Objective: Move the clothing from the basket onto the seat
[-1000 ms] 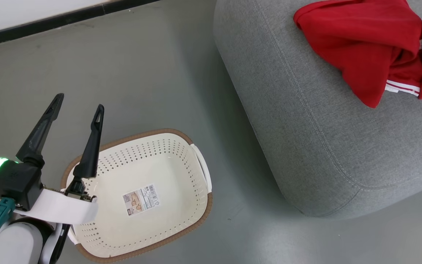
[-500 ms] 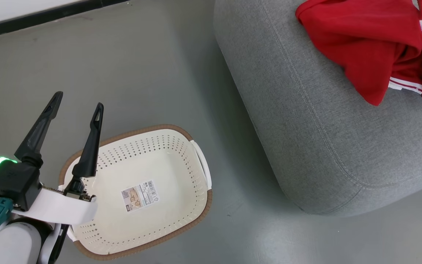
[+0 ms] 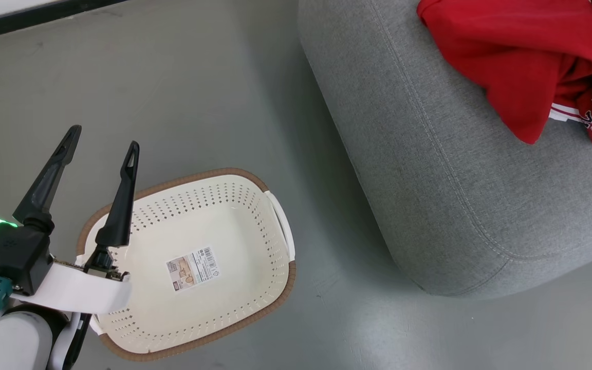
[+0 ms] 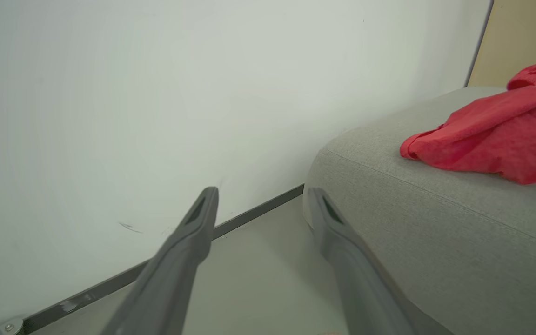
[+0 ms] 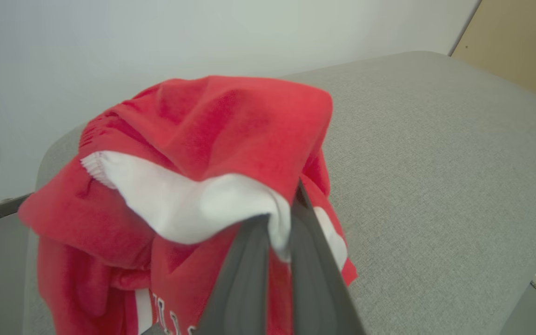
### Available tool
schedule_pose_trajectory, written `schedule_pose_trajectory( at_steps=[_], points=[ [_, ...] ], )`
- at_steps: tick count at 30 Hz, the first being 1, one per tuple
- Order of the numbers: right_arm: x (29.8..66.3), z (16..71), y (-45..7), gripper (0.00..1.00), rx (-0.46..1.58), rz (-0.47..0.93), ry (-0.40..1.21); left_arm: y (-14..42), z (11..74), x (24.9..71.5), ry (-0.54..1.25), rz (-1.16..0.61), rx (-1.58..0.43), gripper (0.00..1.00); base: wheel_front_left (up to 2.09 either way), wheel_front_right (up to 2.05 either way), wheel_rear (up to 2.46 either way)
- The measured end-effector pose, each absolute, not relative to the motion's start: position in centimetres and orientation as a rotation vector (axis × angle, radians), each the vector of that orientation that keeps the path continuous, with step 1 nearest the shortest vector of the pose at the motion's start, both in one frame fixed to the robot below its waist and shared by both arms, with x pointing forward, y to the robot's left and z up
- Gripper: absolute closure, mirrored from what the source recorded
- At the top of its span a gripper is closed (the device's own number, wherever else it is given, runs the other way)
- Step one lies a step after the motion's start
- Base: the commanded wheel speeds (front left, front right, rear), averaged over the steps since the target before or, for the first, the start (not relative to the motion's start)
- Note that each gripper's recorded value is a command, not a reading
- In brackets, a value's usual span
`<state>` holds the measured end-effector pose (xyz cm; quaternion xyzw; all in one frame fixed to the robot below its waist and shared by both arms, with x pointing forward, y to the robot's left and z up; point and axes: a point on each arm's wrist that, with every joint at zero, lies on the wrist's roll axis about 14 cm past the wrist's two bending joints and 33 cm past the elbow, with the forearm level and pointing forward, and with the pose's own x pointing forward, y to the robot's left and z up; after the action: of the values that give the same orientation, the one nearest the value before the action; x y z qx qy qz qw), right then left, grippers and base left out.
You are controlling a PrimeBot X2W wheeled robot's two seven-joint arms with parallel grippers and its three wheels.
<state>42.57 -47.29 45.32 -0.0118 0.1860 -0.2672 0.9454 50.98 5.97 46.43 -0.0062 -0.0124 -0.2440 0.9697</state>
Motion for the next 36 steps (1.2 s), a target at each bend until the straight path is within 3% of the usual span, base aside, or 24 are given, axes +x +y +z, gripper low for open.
schedule_pose_trajectory(
  at_steps=[5, 7, 10, 11, 36],
  points=[
    [41.6, 44.1, -47.2, 0.56, -0.004, -0.558, 0.410, 5.9, 46.5, 50.9, -0.026, -0.495, -0.013, 0.00, 0.00, 0.00, 0.00],
    [41.4, 44.0, -47.2, 0.51, -0.004, -0.560, 0.414, 5.8, 46.5, 50.9, -0.027, -0.495, -0.016, 0.00, 0.00, 0.00, 0.00],
    [41.4, 44.0, -47.0, 0.08, 0.013, -0.562, 0.408, 5.6, 46.6, 50.8, -0.027, -0.497, -0.022, 0.00, 0.00, 0.00, 0.00],
    [41.4, 44.0, -46.9, 0.00, 0.018, -0.561, 0.408, 5.5, 46.7, 50.7, -0.029, -0.499, -0.025, 0.00, 0.00, 0.00, 0.00],
    [39.1, 42.3, -45.1, 0.00, 0.056, -0.516, 0.504, 3.7, 47.1, 50.1, -0.053, -0.497, -0.090, 0.00, 0.00, 0.00, 0.00]
  ],
)
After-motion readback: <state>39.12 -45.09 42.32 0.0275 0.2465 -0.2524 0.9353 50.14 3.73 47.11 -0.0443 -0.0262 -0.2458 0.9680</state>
